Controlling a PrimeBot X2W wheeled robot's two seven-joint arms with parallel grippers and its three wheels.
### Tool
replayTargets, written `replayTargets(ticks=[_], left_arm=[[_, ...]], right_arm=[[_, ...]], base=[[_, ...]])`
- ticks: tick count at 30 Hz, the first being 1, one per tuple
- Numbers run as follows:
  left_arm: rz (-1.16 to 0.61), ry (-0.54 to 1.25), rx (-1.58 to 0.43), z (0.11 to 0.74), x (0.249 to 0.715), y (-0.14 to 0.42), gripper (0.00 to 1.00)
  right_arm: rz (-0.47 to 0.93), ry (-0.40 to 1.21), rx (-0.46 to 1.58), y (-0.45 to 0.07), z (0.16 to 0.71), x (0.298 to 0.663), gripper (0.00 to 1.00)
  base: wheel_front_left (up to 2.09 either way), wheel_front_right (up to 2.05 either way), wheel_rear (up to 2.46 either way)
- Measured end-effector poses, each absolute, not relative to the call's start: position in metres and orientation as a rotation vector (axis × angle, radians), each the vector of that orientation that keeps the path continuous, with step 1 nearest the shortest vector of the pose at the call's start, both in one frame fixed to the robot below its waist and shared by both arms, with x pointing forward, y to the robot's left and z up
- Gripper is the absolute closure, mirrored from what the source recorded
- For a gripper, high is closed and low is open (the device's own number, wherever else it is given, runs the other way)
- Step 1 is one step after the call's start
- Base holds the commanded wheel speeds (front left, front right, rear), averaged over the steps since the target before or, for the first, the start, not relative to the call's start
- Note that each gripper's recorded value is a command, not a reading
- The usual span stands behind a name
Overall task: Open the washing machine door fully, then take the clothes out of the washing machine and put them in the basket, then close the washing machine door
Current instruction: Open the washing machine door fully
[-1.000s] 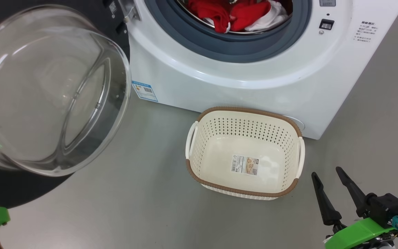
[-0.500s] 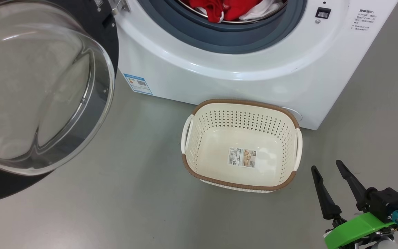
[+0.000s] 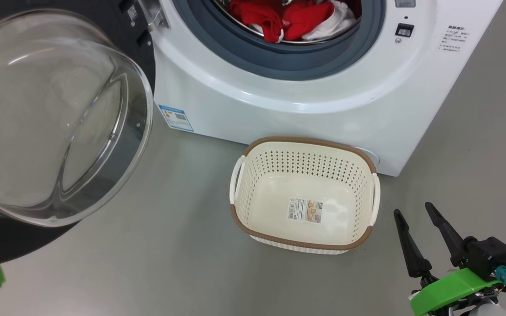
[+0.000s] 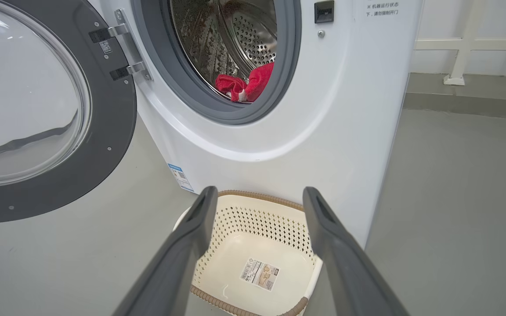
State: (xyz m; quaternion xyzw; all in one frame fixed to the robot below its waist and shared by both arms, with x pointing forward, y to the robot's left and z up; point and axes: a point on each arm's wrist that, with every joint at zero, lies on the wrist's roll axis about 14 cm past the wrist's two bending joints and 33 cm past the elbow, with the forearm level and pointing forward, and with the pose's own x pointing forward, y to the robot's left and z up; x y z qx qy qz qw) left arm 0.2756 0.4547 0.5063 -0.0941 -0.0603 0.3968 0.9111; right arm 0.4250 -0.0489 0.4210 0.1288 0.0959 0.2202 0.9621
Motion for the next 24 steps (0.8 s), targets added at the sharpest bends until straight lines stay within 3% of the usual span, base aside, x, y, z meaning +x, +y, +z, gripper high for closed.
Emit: replayTargets(ticks=[5,15,23,24], left_arm=[[0.771,-0.102,-0.206,0.497,0.275,0.434,1.00],[0.634,-0.100,-0.246,0.490,0.283,0.385,0.86],[0.468,-0.084,-0.267,0.488,0.310,0.336,0.52],[0.452,-0.087,-0.271,0.489,0.314,0.332,0.29]], right_arm=[[0.445,0.178,0.262,-0.049,0.428,0.423,0.00],[0.415,0.136,0.262,-0.058,0.445,0.417,0.00],[0.355,0.111,0.264,-0.079,0.452,0.414,0.00],[0.344,0.107,0.265,-0.082,0.453,0.414,0.00]], base=[[0.00,0.00,0.00],[0.00,0.00,0.00],[0.00,0.00,0.00],[0.00,0.00,0.00]])
